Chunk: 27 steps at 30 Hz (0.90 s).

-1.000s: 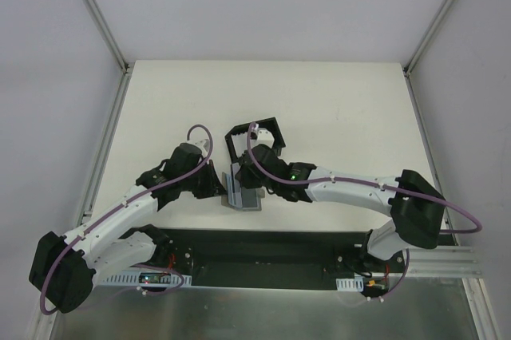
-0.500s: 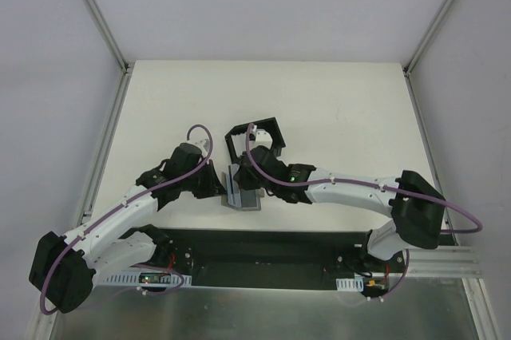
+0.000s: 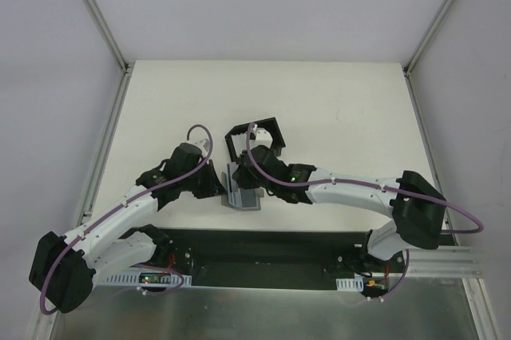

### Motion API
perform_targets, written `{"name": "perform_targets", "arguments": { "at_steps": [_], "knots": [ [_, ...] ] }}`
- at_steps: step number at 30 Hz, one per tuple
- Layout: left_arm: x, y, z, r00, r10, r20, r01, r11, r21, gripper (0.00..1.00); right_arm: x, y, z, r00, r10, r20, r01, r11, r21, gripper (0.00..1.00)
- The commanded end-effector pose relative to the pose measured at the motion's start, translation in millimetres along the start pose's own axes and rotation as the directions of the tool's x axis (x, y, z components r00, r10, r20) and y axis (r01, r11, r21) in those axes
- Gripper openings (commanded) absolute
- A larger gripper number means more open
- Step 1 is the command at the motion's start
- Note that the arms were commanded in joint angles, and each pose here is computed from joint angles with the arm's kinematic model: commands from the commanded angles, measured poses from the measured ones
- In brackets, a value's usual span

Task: Put the credit cards into the card holder
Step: Turn over the card slot in the card holder.

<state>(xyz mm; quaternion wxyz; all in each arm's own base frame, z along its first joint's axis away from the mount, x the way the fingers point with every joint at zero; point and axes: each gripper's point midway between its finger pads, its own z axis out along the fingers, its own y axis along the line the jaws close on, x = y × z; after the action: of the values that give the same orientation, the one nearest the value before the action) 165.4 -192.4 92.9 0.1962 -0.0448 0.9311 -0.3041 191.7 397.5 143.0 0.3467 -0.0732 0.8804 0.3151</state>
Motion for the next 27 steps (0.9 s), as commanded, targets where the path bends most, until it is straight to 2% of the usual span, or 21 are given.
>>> {"name": "perform_targets", "arguments": {
  "at_steps": [1,7,15,27],
  "knots": [
    [-5.3,-3.7,-2.0,1.000,-0.003,0.022,0.003,1.000,-0.003,0.00,-8.0,19.1,6.1,0.999,0.022,0.024,-0.021,0.999,-0.048,0.00],
    [-5.2,-3.6,-2.3,1.000,-0.001,0.022,0.001,1.000,-0.003,0.00,-2.2,16.1,11.3,1.000,0.017,0.006,-0.016,0.999,-0.035,0.00],
    [-6.0,-4.3,-2.2,1.000,0.001,0.023,-0.001,1.000,-0.002,0.00,2.1,-10.8,5.6,0.998,-0.048,-0.035,0.052,0.992,0.116,0.01],
    [-3.2,-2.0,-1.7,1.000,0.004,0.017,-0.004,1.000,-0.004,0.00,2.1,-30.9,-4.1,0.996,-0.075,-0.041,0.082,0.977,0.199,0.00]
  ]
}}
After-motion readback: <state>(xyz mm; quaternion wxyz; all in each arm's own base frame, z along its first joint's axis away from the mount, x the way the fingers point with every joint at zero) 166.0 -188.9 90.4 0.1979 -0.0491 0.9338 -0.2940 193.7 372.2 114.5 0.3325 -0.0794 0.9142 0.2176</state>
